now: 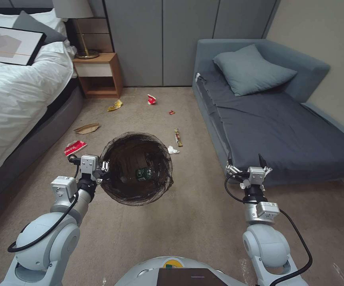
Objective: Pick up the trash bin, then pick up the garbage from the floor and place it into the trash bin.
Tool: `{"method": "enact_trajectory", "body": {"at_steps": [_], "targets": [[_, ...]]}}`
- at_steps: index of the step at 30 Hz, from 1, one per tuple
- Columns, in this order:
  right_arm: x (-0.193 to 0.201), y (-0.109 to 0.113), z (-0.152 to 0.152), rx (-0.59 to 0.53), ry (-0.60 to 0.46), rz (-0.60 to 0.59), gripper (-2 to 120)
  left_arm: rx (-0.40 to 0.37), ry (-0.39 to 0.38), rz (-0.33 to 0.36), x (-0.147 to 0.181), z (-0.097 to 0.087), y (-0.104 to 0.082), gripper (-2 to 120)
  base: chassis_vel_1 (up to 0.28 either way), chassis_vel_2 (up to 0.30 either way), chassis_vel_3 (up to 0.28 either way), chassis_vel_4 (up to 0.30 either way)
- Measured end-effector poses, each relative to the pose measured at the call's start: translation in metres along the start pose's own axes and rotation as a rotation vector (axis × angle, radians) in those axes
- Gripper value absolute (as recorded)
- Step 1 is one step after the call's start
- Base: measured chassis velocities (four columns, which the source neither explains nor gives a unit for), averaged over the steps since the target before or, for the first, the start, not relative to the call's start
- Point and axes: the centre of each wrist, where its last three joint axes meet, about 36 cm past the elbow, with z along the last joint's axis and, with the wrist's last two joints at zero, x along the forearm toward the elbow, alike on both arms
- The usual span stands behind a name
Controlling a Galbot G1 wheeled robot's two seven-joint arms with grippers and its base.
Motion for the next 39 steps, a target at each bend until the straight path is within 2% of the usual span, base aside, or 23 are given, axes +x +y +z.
{"method": "enact_trajectory", "body": {"at_steps": [20,39], "targets": [[-0.0001,0.0006,0.0029,-0.001,0.007,-0.001,100,0.016,-0.013,0.012,-0.002,0.0016,0.0015,0,0.049,0.059,0.055,0.054],[-0.0008,0.0027,0.0066,-0.001,0.013,-0.007,100,-0.018,-0.002,0.017,-0.0036,0.0069,0.0011,0,0.0,0.0,0.0,0.0]]}}
